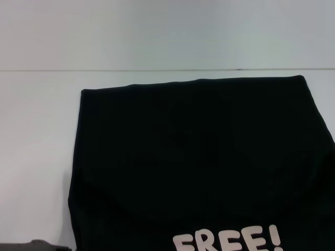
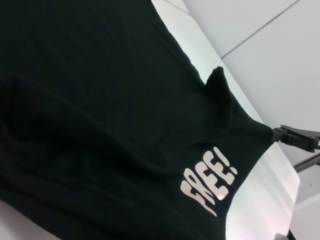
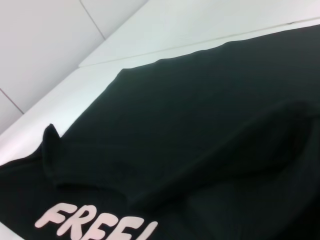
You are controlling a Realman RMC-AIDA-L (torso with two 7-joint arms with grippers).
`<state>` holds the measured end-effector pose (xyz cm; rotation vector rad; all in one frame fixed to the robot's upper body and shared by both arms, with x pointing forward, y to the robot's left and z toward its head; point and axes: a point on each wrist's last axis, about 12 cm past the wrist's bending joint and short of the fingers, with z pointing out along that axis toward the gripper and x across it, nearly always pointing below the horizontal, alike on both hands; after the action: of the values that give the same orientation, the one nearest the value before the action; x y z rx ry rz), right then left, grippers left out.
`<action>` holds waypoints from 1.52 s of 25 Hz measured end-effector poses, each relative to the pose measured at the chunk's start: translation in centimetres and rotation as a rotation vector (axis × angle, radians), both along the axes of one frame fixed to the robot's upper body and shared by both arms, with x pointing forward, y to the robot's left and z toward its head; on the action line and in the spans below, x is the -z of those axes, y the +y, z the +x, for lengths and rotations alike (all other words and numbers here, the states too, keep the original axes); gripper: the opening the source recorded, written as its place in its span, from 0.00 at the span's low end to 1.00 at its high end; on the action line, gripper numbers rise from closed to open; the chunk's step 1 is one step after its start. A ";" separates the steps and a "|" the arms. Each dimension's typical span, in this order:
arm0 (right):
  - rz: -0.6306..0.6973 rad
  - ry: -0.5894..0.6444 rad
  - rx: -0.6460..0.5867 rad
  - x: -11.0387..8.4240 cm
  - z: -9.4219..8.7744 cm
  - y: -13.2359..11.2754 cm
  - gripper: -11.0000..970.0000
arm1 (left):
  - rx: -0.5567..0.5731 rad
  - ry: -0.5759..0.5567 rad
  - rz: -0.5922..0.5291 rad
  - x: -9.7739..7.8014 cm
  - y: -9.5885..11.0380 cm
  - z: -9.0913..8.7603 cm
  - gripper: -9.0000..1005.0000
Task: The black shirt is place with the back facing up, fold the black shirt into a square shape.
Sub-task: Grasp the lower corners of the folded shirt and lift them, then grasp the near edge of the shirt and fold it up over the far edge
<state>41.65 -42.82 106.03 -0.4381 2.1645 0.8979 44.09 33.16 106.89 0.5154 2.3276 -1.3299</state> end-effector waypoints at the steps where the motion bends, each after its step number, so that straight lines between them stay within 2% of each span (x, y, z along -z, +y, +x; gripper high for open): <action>1: 0.007 0.000 -0.002 0.0 -0.3 0.0 0.04 | 0.004 0.002 0.000 0.0 0.0 -0.1 0.02; 11: 0.059 -0.042 -0.015 0.0 -2.4 0.2 0.04 | 0.015 -0.021 0.007 -0.6 0.1 0.9 0.02; 17: 0.070 -0.090 -0.010 -0.4 -1.9 0.3 0.04 | 0.009 -0.070 0.011 -1.7 0.2 2.6 0.02; 21: 0.063 -0.131 -0.013 -1.0 -0.5 0.2 0.04 | -0.006 -0.130 -0.009 -2.5 -0.1 4.6 0.02; 25: 0.062 -0.185 0.007 -2.0 1.4 0.0 0.04 | -0.020 -0.182 0.018 -3.3 -0.6 7.2 0.02; 32: 0.078 -0.217 0.035 -3.1 6.1 1.1 0.04 | -0.075 -0.275 0.088 -5.3 -0.8 11.9 0.02; 38: 0.073 -0.219 0.118 -3.7 10.5 2.3 0.04 | -0.195 -0.324 0.160 -6.7 -1.3 16.2 0.02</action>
<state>52.17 -40.56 109.74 -0.3516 1.9307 0.8214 60.31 31.82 113.55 0.4967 2.1591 -0.9028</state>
